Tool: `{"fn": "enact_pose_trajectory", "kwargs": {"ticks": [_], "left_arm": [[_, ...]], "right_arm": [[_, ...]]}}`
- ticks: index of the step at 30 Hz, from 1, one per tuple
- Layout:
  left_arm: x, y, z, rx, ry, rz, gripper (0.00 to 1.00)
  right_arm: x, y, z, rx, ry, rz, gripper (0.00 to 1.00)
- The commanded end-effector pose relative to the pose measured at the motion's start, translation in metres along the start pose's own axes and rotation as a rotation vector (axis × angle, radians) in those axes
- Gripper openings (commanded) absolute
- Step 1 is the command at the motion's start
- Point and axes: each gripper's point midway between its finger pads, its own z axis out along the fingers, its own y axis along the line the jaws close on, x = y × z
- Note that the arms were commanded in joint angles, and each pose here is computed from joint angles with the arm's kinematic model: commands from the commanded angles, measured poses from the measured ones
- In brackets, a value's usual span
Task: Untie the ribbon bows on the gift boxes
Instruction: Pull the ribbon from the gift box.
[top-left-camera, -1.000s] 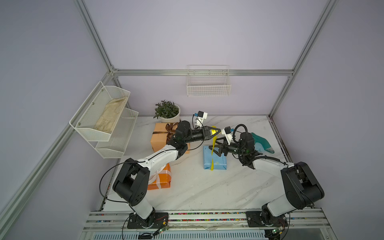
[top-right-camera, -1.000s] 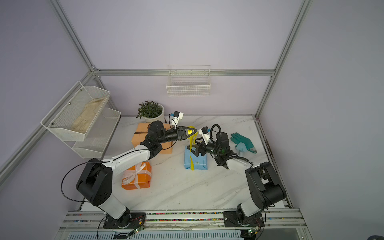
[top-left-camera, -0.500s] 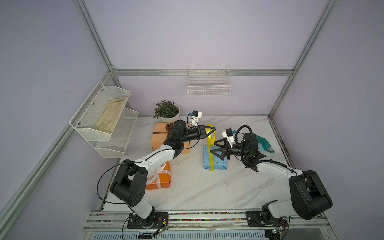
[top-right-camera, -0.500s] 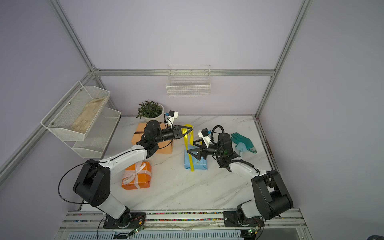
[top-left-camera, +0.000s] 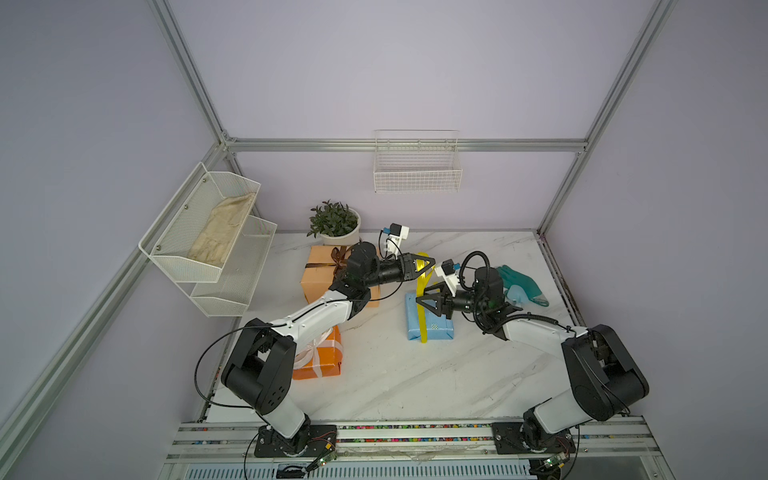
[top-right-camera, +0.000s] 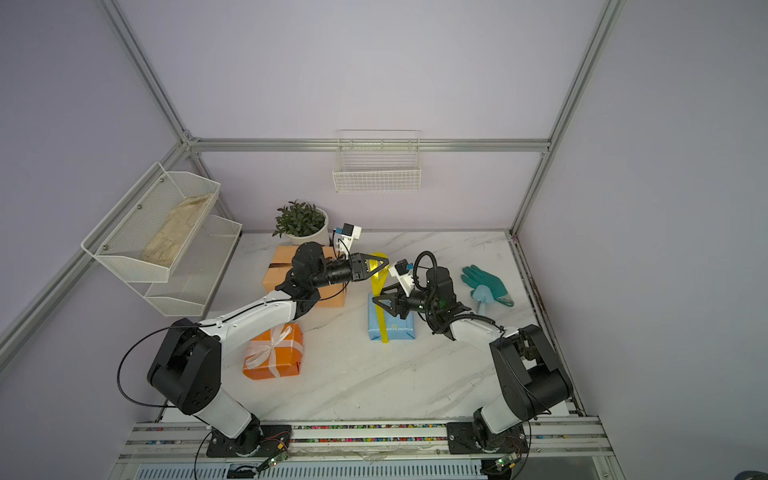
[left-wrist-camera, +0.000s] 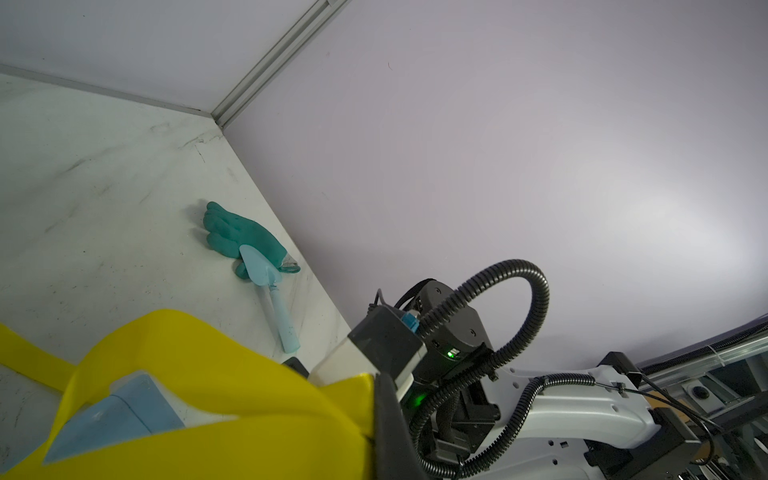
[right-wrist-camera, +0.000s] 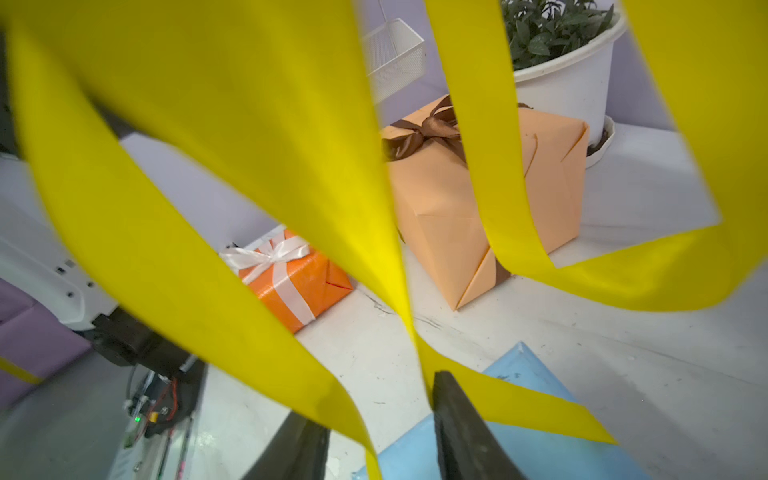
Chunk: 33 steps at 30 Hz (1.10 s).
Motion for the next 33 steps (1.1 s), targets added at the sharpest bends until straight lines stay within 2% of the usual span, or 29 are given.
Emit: {"fn": "enact_pose_trajectory", "kwargs": {"ticks": [1,3,4,10,15,16,17,18,21,24,26,28,29,33], "left_arm": [[-0.011,-0.026,-0.005,0.046,-0.030,0.058,0.00],[-0.011,-0.026,-0.004,0.049,-0.027,0.054,0.00],[-0.012,-0.026,-0.004,0.052,-0.026,0.054,0.00],[-0.008,-0.020,-0.002,0.041,-0.019,0.042,0.00],[-0.010,-0.025,-0.003,0.055,-0.022,0.042,0.00],[-0.011,-0.026,-0.004,0.056,-0.022,0.042,0.00],[-0.011,-0.028,-0.004,0.061,-0.021,0.041,0.00],[-0.010,-0.030,-0.004,0.066,-0.017,0.038,0.00],[-0.009,-0.032,-0.005,0.068,-0.016,0.035,0.00],[-0.008,-0.031,-0.006,0.065,-0.017,0.030,0.00],[-0.007,-0.031,-0.006,0.064,-0.020,0.031,0.00],[-0.008,-0.030,-0.005,0.062,-0.023,0.033,0.00],[-0.008,-0.029,-0.005,0.060,-0.023,0.035,0.00],[-0.012,-0.011,0.000,0.034,-0.029,0.028,0.00]], "right_arm": [[0.002,-0.003,0.005,-0.003,0.014,-0.024,0.24],[0.005,-0.006,0.006,-0.001,0.026,-0.014,0.04],[0.003,-0.007,0.007,0.000,0.027,-0.015,0.00],[0.001,-0.008,0.009,0.000,0.016,0.000,0.00],[-0.001,-0.023,0.003,0.111,-0.008,-0.012,0.00],[-0.002,-0.027,0.004,0.129,-0.013,-0.009,0.13],[-0.004,-0.030,0.005,0.141,-0.020,-0.003,0.35],[-0.006,-0.031,0.006,0.141,-0.026,-0.006,0.45],[-0.018,-0.032,0.008,0.133,-0.079,-0.026,0.55],[-0.023,-0.037,0.016,0.127,-0.093,-0.030,0.56],[-0.023,-0.038,0.020,0.112,-0.090,-0.033,0.49],[-0.022,-0.037,0.023,0.091,-0.086,-0.024,0.11],[-0.021,-0.034,0.022,0.079,-0.082,-0.024,0.00],[-0.020,-0.016,0.014,0.025,-0.095,-0.015,0.00]]}}
